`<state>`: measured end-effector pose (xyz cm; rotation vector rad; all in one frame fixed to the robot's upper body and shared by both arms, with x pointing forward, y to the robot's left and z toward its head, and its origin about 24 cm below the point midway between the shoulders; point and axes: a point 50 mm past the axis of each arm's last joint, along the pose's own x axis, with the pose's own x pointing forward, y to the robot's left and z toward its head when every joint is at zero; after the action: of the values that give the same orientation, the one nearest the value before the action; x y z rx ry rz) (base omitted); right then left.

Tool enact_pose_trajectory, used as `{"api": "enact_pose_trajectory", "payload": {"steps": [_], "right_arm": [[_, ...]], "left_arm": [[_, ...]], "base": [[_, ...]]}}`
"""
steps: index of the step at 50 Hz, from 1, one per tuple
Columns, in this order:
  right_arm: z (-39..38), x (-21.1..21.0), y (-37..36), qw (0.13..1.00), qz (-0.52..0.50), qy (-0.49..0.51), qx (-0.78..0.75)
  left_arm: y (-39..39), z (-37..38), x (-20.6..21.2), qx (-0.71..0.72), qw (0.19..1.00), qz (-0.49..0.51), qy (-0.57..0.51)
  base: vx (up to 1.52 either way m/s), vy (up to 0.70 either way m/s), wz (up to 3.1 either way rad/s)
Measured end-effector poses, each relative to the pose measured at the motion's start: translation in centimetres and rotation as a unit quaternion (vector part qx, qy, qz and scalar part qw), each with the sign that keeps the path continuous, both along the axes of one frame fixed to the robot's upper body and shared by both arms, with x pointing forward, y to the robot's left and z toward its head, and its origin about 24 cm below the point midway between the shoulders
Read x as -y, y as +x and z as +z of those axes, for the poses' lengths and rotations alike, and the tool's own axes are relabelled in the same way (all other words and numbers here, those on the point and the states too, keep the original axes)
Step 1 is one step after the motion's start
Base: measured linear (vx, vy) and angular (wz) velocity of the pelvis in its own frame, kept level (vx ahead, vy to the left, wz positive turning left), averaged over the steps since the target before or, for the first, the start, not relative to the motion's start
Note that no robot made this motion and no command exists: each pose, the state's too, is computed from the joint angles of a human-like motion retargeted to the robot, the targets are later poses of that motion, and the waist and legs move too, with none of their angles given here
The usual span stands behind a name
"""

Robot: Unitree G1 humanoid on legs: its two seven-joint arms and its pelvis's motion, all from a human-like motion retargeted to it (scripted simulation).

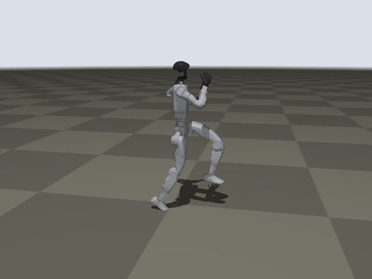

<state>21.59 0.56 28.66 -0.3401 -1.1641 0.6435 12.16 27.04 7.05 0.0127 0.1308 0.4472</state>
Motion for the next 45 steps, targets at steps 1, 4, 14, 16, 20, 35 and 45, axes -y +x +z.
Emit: {"api": "enact_pose_trajectory", "payload": {"steps": [1,4,14,16,20,35,45], "right_arm": [[0.2,-0.3,-1.0,1.000,0.022,-0.007,0.017],[-0.7,-0.4,-3.5,0.995,0.099,-0.003,0.003],[-14.6,9.1,1.7,0.943,-0.192,0.020,-0.272],[-19.0,12.6,3.2,0.879,-0.337,0.050,-0.333],[-23.4,21.3,-0.1,0.768,-0.462,0.134,-0.422],[-24.9,30.4,-18.6,0.525,-0.365,-0.136,-0.756],[-38.0,31.5,-16.1,0.377,-0.515,-0.030,-0.769]], "left_arm": [[-0.9,-0.3,-0.6,-0.027,1.000,0.001,0.013],[-4.4,-0.5,-0.7,-0.091,0.995,0.000,0.037],[2.9,-3.9,3.9,-0.029,0.991,-0.113,0.063],[8.7,-0.8,6.3,0.070,0.985,-0.143,0.068],[15.3,8.7,14.0,0.298,0.916,-0.241,0.116],[12.1,11.4,14.5,0.341,0.890,-0.299,0.055],[13.3,10.3,13.2,0.339,0.916,-0.205,-0.060]], "base": [[1.09,0.25,0.32],[1.07,0.24,0.20],[0.79,0.18,0.26],[0.47,0.00,2.80],[0.71,-0.01,2.17],[0.74,-0.11,0.76],[0.53,-0.22,0.50]]}}
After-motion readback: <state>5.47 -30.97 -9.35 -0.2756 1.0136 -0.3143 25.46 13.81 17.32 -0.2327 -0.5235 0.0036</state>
